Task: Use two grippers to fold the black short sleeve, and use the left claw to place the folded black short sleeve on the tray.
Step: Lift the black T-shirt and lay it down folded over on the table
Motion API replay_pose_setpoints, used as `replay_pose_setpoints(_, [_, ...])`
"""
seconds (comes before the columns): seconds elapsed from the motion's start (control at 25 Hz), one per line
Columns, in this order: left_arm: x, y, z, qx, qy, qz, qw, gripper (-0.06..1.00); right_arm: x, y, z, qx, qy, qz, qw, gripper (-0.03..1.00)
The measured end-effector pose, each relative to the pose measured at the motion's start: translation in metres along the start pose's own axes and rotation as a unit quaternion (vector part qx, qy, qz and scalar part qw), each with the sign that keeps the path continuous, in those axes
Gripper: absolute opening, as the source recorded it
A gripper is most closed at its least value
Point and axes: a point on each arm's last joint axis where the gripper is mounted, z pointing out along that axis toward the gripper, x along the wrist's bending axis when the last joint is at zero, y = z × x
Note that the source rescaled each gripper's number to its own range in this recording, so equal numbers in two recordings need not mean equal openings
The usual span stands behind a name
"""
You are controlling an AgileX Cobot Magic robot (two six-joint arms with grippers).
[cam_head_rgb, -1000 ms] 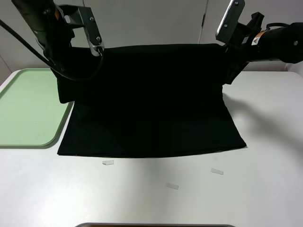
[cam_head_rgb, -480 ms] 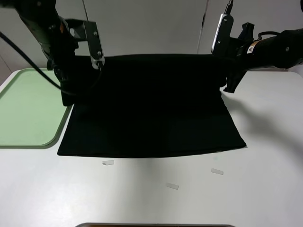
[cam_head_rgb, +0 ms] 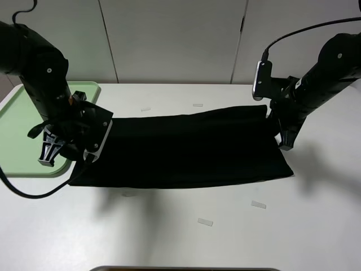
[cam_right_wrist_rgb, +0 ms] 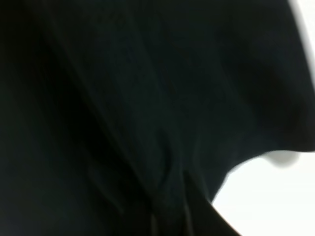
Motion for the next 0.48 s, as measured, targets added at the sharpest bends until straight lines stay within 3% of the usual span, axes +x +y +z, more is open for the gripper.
replay_pose_setpoints(0.08, [-0.001, 0.0, 0.001, 0.0, -0.002, 0.002, 1.0, 0.0, 0.007, -0.002, 0.0, 0.01, 0.038, 0.02, 0.999, 0.0])
replay_pose_setpoints(0.2, [-0.002, -0.001, 0.002, 0.006, -0.005, 0.007, 1.0, 0.01, 0.01, -0.001, -0.001, 0.007, 0.057, 0.044, 0.997, 0.0])
replay_pose_setpoints(0.28, [-0.003, -0.002, 0.002, 0.011, -0.011, 0.009, 1.0, 0.08, 0.012, 0.0, -0.001, 0.005, 0.066, 0.056, 0.996, 0.02])
replay_pose_setpoints(0.32, [-0.005, -0.004, 0.002, 0.021, -0.02, 0.012, 0.999, 0.17, 0.012, 0.0, -0.001, 0.005, 0.069, 0.058, 0.996, 0.07])
replay_pose_setpoints(0.4, [-0.01, -0.009, 0.003, 0.04, -0.041, 0.017, 0.998, 0.37, 0.013, -0.004, -0.001, 0.013, 0.078, 0.058, 0.995, 0.26])
replay_pose_setpoints(0.48, [-0.012, -0.012, 0.003, 0.05, -0.054, 0.012, 0.997, 0.58, 0.014, -0.007, -0.002, 0.023, 0.09, 0.06, 0.994, 0.56])
